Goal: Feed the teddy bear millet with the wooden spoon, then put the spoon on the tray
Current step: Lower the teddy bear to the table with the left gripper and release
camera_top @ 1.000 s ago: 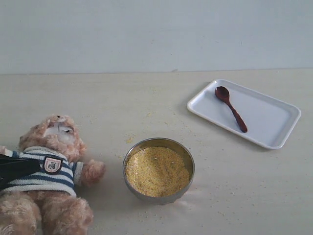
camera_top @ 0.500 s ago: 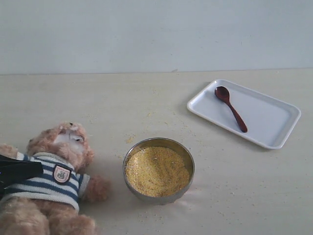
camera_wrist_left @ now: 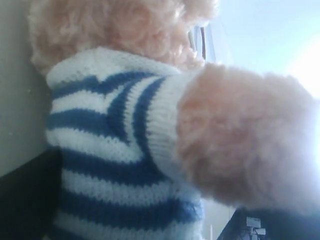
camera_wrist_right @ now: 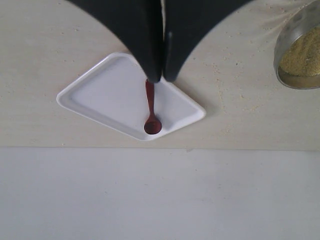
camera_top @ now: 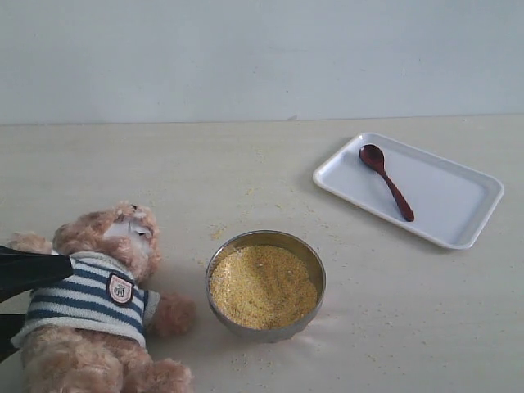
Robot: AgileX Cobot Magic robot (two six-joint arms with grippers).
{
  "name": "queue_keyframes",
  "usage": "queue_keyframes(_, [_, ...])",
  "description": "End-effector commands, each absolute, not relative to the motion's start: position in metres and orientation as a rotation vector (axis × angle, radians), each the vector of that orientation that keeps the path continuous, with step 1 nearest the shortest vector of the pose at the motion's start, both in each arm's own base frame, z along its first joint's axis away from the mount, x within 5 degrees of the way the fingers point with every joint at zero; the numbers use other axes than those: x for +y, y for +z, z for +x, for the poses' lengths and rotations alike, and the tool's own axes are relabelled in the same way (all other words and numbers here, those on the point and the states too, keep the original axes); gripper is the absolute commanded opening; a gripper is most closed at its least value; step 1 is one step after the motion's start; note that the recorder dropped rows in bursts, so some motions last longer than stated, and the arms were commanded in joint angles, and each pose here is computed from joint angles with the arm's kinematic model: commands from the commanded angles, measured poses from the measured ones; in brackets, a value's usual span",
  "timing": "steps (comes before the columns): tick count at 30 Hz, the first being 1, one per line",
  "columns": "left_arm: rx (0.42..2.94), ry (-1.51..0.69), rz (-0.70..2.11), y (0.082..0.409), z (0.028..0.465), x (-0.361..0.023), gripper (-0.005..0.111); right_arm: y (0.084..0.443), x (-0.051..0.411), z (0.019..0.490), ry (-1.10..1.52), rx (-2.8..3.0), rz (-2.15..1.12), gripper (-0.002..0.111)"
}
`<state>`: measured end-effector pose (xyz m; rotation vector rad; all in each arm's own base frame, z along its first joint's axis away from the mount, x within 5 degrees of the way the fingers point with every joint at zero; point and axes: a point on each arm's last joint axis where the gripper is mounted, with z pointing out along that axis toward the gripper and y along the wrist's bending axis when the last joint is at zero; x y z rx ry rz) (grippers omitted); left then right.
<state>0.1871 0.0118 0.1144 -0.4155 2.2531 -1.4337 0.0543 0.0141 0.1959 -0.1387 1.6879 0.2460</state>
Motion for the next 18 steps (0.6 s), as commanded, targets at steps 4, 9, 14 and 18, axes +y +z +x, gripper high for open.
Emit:
queue_keyframes(4, [2.410, -1.237, -0.518, 0.100, 0.180, 0.028, 0.089, 0.194, 0.014, 0.054, 0.243, 1.690, -0.138, 0.000])
queue_keyframes(9, [2.385, -1.276, -0.482, 0.130, 0.201, 0.040, 0.089, 0.194, 0.014, 0.054, 0.243, 1.690, -0.138, 0.000])
queue_keyframes(14, [2.524, -1.113, -0.374, 0.172, 0.211, 0.055, 0.089, 0.194, 0.014, 0.054, 0.243, 1.690, -0.138, 0.000])
queue_keyframes(18, [2.595, -0.914, -0.394, 0.208, 0.213, 0.067, 0.089, 0.194, 0.014, 0.054, 0.243, 1.690, -0.138, 0.000])
